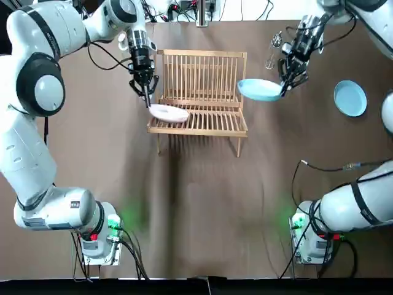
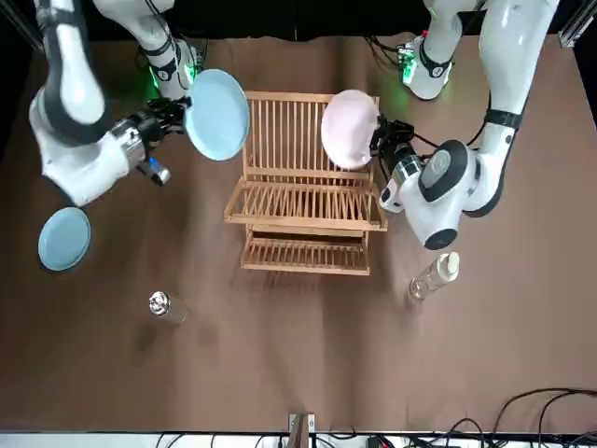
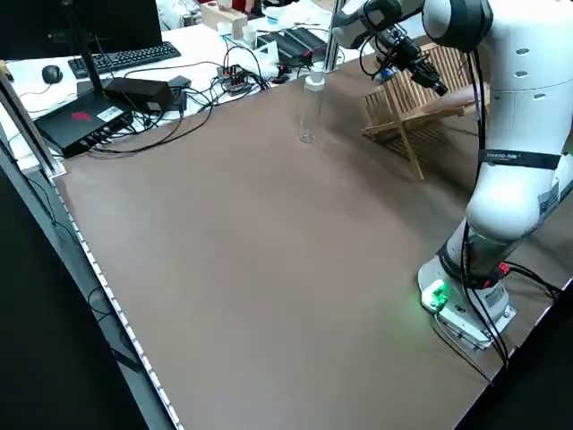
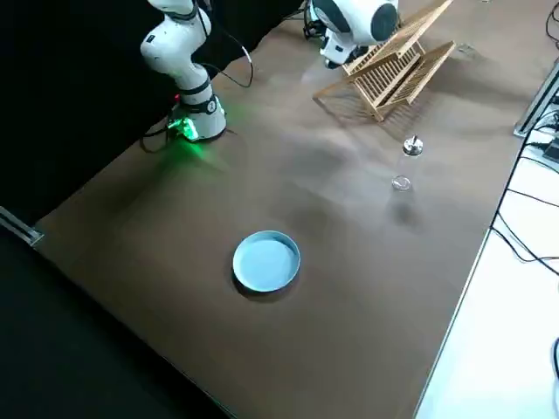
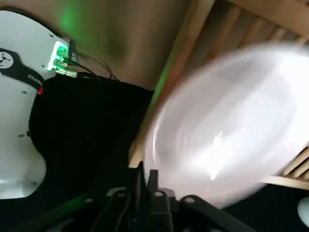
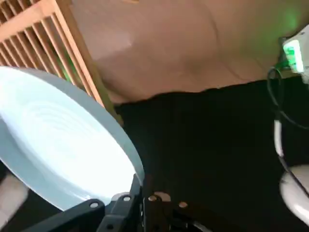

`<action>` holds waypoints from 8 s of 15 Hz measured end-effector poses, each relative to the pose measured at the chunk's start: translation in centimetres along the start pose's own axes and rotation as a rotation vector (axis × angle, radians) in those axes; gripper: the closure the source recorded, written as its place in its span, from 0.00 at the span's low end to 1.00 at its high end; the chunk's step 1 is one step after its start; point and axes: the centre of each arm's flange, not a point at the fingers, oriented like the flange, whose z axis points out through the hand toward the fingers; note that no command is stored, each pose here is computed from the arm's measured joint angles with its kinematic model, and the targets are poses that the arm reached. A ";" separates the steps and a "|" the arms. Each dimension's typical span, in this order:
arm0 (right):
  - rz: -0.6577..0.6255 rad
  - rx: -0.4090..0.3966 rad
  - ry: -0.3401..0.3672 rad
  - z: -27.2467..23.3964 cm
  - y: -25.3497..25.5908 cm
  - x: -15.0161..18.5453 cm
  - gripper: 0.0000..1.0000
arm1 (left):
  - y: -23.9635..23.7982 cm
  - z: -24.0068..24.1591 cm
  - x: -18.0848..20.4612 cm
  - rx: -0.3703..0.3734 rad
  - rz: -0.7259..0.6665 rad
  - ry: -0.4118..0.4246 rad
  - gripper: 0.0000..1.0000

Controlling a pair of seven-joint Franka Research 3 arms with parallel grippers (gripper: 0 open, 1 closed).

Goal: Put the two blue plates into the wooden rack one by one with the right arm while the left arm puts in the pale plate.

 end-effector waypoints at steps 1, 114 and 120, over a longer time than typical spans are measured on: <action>0.028 0.005 0.021 1.6 -0.4 -0.1 0.97 | 0.5 0.2 0.0 -0.001 -0.007 0.010 0.80; 0.016 -0.097 0.120 4.9 -6.1 -0.7 0.97 | -21.2 -18.2 -16.4 0.150 0.438 1.095 0.01; 0.048 -0.079 0.124 6.5 -7.2 2.1 0.97 | -21.2 -18.3 -16.2 0.150 0.438 1.092 0.01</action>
